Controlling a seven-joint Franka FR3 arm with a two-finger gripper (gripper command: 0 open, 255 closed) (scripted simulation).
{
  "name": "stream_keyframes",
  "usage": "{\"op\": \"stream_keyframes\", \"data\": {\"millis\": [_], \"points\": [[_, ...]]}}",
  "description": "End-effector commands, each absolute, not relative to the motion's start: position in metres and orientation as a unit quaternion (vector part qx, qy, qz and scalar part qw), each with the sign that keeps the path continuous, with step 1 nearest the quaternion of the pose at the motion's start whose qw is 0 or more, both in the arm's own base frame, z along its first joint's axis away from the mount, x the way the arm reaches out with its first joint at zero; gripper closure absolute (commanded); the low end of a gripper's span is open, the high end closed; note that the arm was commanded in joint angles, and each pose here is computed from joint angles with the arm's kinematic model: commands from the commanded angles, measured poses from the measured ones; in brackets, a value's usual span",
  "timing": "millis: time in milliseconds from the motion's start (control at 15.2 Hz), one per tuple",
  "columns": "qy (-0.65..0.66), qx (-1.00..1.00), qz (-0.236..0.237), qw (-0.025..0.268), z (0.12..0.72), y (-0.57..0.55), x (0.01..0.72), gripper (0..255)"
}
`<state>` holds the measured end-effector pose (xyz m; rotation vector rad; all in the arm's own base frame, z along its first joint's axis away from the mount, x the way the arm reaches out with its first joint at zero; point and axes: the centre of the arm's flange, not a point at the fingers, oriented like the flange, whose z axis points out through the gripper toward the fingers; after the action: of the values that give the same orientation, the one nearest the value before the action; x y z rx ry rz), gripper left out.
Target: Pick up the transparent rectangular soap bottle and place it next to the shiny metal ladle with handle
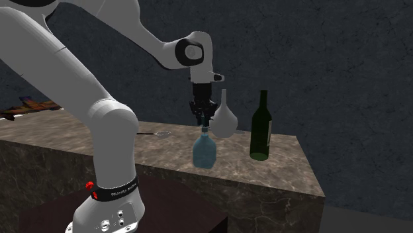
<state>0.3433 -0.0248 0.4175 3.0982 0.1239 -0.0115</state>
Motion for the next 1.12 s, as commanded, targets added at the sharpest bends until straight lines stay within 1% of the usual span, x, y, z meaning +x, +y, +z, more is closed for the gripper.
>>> {"op": "stream_keyframes", "data": {"millis": [0,132,1056], "points": [[0.040,0.999,-0.004,0.020,0.417,-0.025,0.343,255],[0.040,0.999,-0.004,0.020,0.417,-0.025,0.343,255],[0.040,0.999,-0.004,0.020,0.491,-0.025,0.343,255]]}}
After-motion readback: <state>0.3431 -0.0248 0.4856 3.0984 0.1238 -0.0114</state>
